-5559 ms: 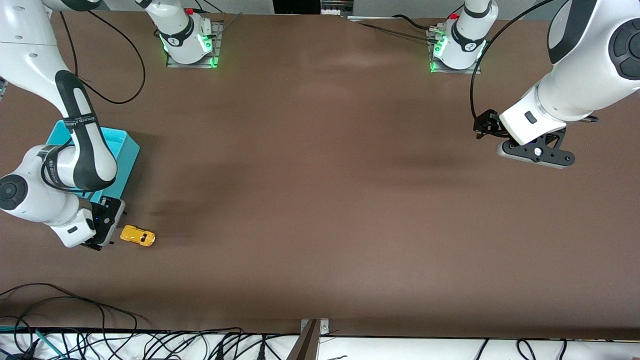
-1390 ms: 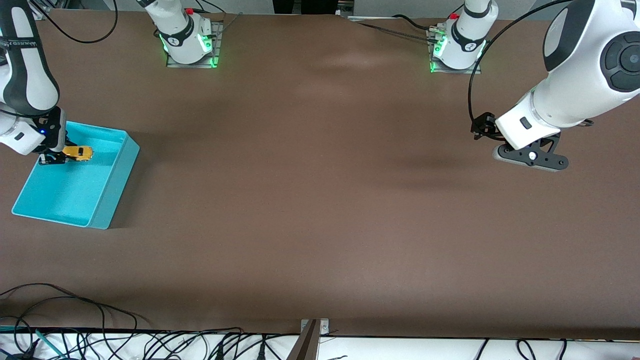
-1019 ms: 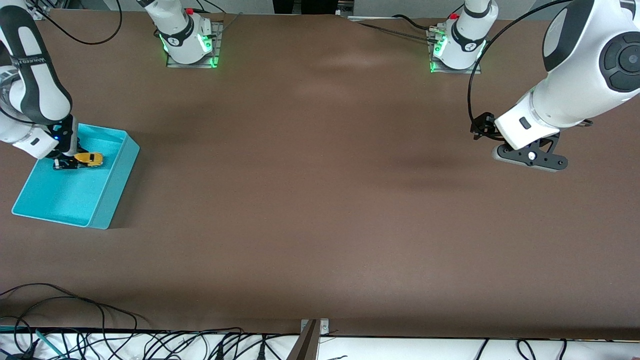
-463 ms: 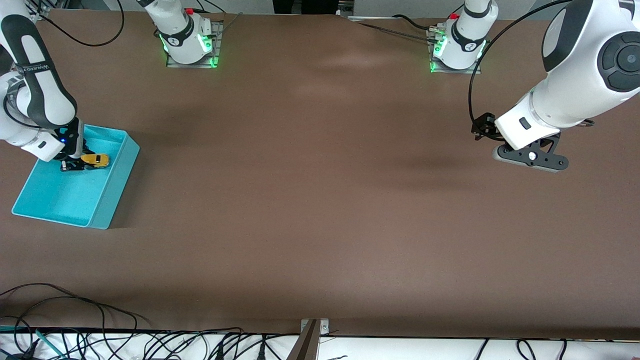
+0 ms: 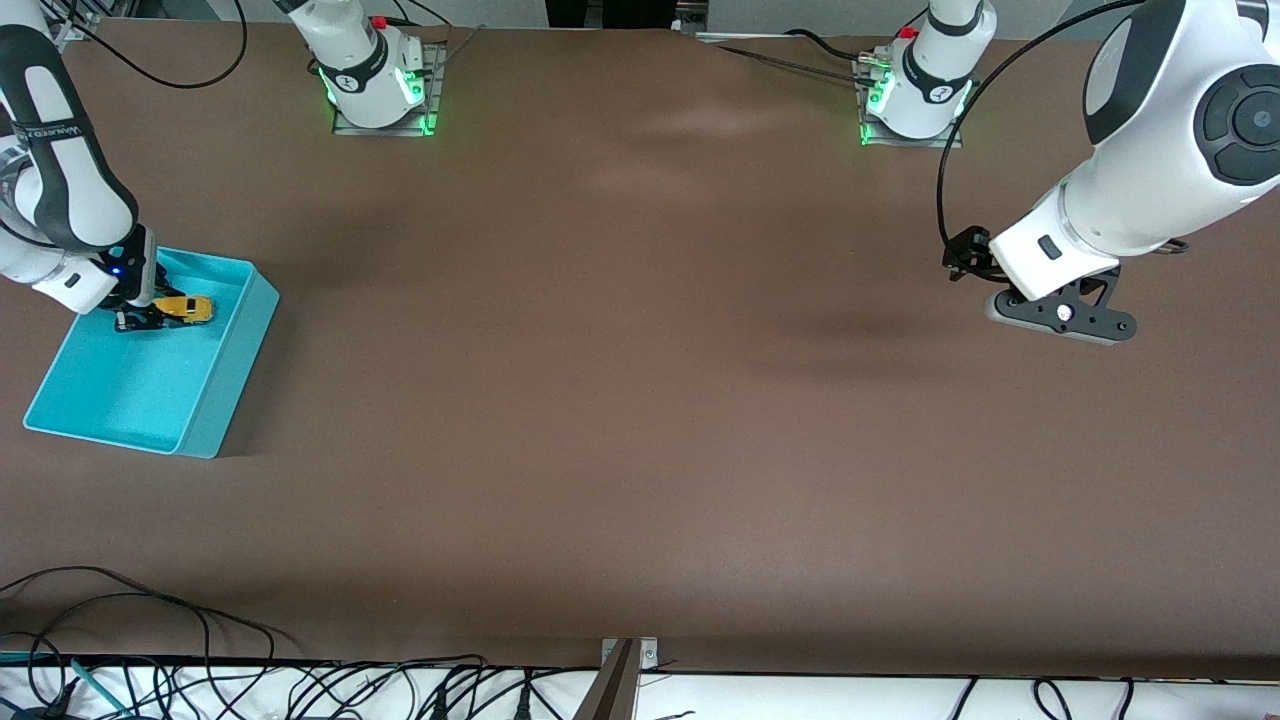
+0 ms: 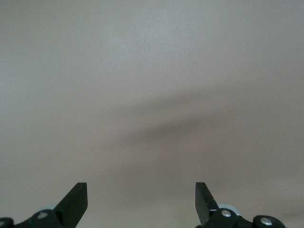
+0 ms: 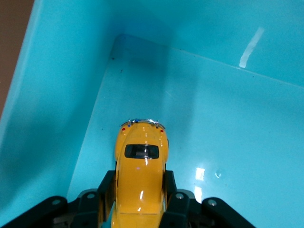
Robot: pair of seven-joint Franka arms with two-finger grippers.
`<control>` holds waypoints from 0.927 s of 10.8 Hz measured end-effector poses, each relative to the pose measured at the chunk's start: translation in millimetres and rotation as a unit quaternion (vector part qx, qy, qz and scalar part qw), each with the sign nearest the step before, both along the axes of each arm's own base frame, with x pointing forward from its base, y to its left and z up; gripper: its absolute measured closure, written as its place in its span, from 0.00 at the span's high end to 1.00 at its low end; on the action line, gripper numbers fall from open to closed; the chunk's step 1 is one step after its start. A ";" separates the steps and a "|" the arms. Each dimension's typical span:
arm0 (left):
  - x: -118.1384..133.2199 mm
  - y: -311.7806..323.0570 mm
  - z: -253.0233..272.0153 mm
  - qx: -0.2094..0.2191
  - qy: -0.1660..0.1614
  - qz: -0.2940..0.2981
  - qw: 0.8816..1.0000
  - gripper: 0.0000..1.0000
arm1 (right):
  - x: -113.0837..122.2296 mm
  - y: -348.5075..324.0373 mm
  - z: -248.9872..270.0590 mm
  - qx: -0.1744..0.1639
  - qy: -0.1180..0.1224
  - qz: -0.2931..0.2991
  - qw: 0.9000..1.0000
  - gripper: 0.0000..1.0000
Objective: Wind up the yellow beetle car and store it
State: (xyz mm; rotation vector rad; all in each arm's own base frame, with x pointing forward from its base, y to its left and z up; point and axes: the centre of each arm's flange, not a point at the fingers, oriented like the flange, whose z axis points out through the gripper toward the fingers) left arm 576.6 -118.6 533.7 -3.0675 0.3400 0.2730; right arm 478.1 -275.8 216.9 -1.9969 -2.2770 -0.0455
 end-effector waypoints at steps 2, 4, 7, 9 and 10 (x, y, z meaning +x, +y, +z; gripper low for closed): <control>0.1 0.0 -0.4 0.000 0.000 0.000 1.000 1.00 | 3.4 -1.1 5.9 0.004 0.005 0.000 1.000 0.51; 0.6 0.0 -1.9 0.000 0.002 0.000 1.000 1.00 | 7.1 -2.1 12.6 0.008 0.010 0.002 1.000 0.72; 1.2 0.0 -3.5 0.000 0.003 0.000 1.000 1.00 | 18.1 -1.3 25.7 0.011 0.010 0.007 1.000 1.00; 1.3 0.0 -3.6 0.000 0.003 0.000 1.000 1.00 | 31.6 1.6 42.8 0.012 -0.007 0.007 1.000 1.00; 1.3 0.1 -3.6 0.000 0.003 0.000 1.000 1.00 | 39.8 5.2 52.3 0.015 -0.019 0.004 1.000 1.00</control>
